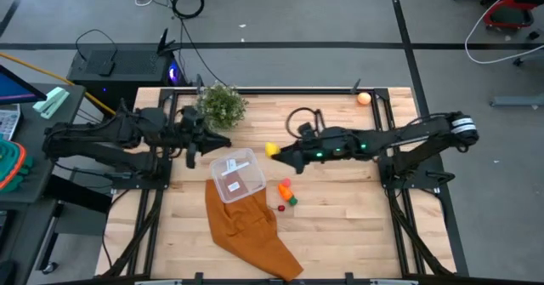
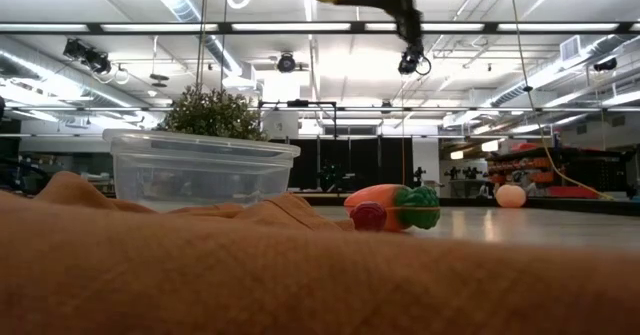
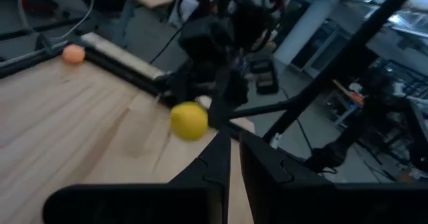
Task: Pick and placing Produce into tupperware
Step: Put the yellow lemon into the bin
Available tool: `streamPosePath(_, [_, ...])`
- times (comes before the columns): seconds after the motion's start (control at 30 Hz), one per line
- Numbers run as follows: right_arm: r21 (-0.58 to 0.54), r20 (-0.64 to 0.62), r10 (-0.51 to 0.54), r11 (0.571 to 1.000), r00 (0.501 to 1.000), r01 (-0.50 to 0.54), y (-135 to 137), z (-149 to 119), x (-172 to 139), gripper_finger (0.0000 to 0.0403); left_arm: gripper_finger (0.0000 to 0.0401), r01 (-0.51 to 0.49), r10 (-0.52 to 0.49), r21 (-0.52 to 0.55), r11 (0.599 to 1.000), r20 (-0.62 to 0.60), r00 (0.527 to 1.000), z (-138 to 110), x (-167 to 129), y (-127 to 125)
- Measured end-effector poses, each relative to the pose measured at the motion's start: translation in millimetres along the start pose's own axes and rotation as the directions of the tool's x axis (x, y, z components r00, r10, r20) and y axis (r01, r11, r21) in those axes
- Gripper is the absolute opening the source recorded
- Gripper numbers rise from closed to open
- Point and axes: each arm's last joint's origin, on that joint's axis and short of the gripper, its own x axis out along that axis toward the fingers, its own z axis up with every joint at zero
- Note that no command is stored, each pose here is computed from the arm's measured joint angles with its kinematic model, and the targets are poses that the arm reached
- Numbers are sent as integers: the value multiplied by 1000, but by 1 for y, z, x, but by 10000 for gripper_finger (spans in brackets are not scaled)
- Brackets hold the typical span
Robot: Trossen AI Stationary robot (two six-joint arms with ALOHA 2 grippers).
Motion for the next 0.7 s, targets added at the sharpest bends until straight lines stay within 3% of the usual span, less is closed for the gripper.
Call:
streamPosePath(0.3, [-234, -98, -101, 969, 990, 76, 35, 28, 61, 146, 28, 59, -71, 101, 993, 126, 989, 14, -43, -8])
streamPosePath(0.5, [-233, -124, -148, 965, 981, 117, 34, 42, 96, 146, 32, 93, -114, 125, 988, 174, 978, 18, -75, -9])
streamPosePath(0.7, [-203, -159, -124, 975, 979, 91, 31, 46, 136, 146, 35, 123, -149, 130, 984, 210, 966, 19, -99, -9])
